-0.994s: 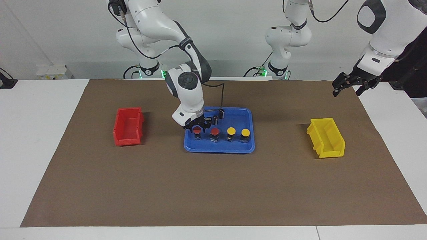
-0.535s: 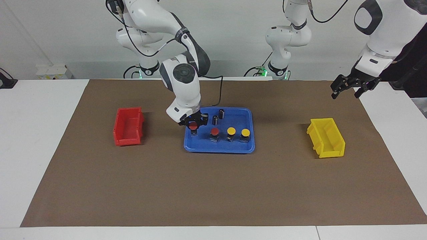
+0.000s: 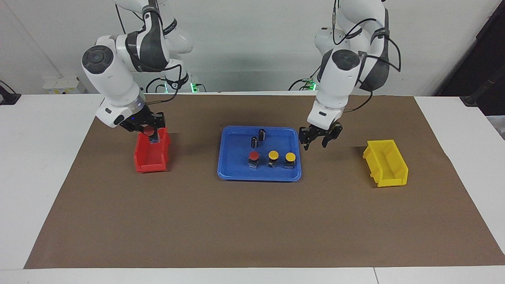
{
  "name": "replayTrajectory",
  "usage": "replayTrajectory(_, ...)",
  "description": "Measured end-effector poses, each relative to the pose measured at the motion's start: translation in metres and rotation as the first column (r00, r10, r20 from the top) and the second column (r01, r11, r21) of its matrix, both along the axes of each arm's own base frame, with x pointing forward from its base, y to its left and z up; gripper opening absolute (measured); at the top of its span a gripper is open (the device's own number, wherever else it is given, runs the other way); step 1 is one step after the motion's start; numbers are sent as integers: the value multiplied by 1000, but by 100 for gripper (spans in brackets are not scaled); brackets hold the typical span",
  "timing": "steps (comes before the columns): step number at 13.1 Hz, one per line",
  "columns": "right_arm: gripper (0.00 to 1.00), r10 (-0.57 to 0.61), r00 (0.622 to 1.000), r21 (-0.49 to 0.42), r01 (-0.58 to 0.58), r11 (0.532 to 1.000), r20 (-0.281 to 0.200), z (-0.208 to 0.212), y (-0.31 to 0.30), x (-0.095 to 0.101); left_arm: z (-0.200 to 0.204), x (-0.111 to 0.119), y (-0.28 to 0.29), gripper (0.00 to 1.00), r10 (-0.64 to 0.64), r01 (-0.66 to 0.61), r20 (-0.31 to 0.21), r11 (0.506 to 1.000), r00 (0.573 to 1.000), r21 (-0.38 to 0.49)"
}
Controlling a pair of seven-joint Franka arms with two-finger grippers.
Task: Sort red and yellow buttons by color
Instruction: 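Carry the red button to the red bin while the left gripper grasps yellow, then drop the yellow button in the yellow bin while the right gripper reaches red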
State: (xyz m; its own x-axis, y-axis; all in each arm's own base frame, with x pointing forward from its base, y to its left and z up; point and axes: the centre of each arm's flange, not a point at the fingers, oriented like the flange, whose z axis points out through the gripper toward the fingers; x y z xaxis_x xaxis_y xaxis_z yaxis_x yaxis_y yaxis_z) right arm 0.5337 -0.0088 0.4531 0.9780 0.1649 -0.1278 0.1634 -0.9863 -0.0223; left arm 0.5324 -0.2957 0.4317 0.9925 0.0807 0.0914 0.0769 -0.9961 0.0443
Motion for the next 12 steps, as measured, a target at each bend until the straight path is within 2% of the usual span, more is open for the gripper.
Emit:
replayTrajectory(2, 38, 39, 999, 2, -39, 999, 38, -33, -22, -18, -26, 1, -14, 70, -7, 7, -9, 1000, 1000, 3)
replayTrajectory(5, 38, 52, 996, -9, -51, 999, 67, -58, -18, -41, -36, -4, -26, 70, -19, 19, -14, 1000, 1000, 5)
replayTrajectory(12, 38, 49, 994, -18, -48, 999, 96, -105, -13, -72, -67, -26, -38, 70, -39, 39, -36, 999, 999, 15)
